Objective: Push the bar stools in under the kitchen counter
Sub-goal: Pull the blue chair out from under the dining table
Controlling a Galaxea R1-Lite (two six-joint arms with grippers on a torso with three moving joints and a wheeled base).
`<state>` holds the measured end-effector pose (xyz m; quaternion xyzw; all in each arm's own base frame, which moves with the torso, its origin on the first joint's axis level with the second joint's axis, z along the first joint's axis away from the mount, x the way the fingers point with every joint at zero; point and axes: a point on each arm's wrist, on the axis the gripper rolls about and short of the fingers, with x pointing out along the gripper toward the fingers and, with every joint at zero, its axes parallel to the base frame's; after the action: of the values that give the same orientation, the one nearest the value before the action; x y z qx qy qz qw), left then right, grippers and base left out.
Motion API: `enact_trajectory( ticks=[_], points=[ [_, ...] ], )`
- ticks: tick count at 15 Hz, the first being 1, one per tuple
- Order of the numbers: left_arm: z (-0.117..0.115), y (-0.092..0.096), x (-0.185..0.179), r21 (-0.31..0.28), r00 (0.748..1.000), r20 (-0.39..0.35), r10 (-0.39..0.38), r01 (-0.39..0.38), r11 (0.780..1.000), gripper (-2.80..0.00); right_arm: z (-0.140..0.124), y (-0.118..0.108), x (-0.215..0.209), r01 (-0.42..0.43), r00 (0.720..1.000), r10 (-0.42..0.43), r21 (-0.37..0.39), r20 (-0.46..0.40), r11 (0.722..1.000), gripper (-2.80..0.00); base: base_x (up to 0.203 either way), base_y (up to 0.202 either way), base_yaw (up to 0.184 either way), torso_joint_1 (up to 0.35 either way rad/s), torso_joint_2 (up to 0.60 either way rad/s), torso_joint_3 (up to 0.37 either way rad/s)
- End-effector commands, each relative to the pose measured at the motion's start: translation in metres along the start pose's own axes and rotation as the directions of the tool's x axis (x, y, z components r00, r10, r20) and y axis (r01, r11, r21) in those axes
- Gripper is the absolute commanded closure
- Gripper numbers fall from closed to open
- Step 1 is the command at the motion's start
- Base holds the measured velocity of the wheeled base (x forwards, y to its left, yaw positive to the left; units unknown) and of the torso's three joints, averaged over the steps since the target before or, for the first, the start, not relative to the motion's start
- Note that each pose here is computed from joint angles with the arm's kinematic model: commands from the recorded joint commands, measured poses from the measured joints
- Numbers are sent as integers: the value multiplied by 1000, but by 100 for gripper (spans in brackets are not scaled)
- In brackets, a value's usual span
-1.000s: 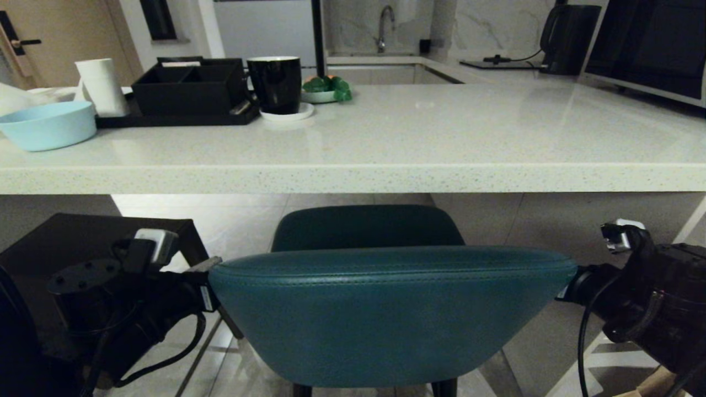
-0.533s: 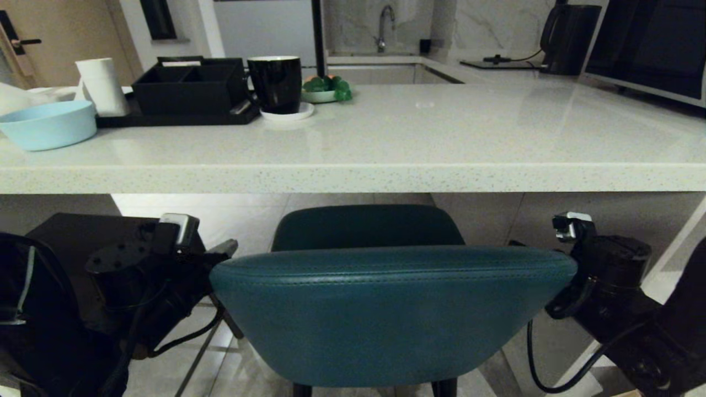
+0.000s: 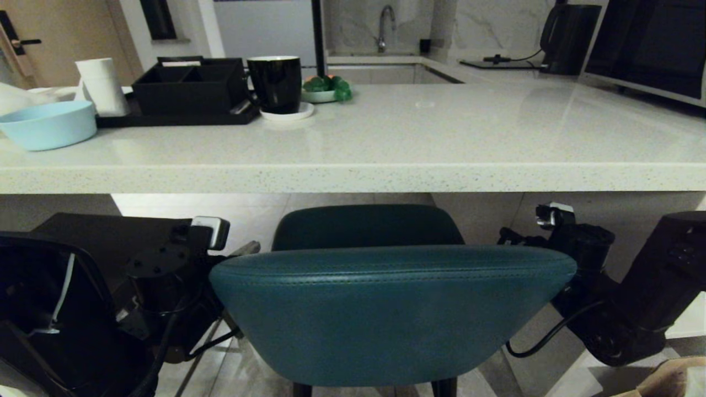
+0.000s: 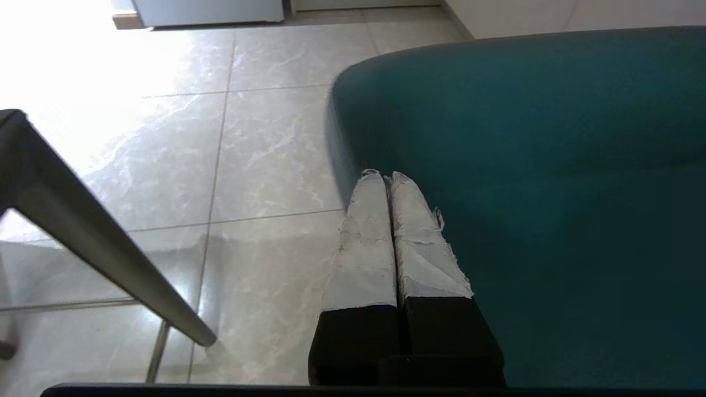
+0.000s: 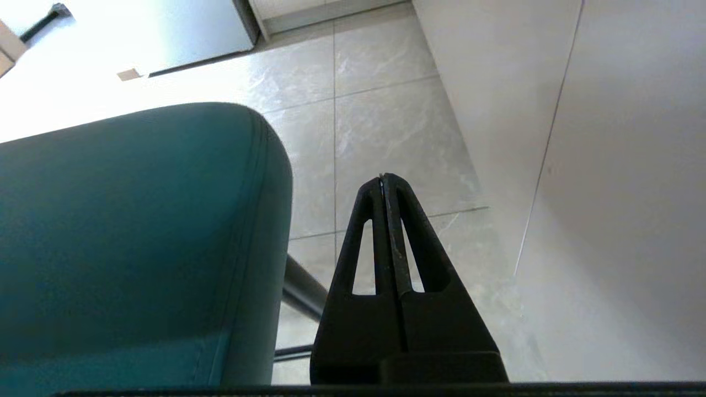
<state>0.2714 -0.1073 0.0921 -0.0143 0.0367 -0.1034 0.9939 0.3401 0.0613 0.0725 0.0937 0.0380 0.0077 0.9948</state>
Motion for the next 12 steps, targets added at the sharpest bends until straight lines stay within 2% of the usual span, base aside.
enact_trajectory(
  ticks=[1,4,7,12],
  points=[
    [2,-4,-3,-4,1000,9,-6,6,1000,0,-1,5,1,-11,1000,11,0,6,1000,0,0,0,0,0,0,0],
    [-6,-2,-10,-5,1000,-29,8,-9,1000,0,4,19,-5,-40,999,40,1,22,999,0,0,0,0,0,0,0],
    [-9,0,-13,-15,999,-48,17,-17,1000,0,8,24,-14,-57,998,57,1,24,998,0,0,0,0,0,0,0],
    [-14,1,-22,-11,997,-82,18,-19,1000,0,8,29,-51,-89,996,88,-15,-33,996,0,0,0,0,0,0,0]
  ],
)
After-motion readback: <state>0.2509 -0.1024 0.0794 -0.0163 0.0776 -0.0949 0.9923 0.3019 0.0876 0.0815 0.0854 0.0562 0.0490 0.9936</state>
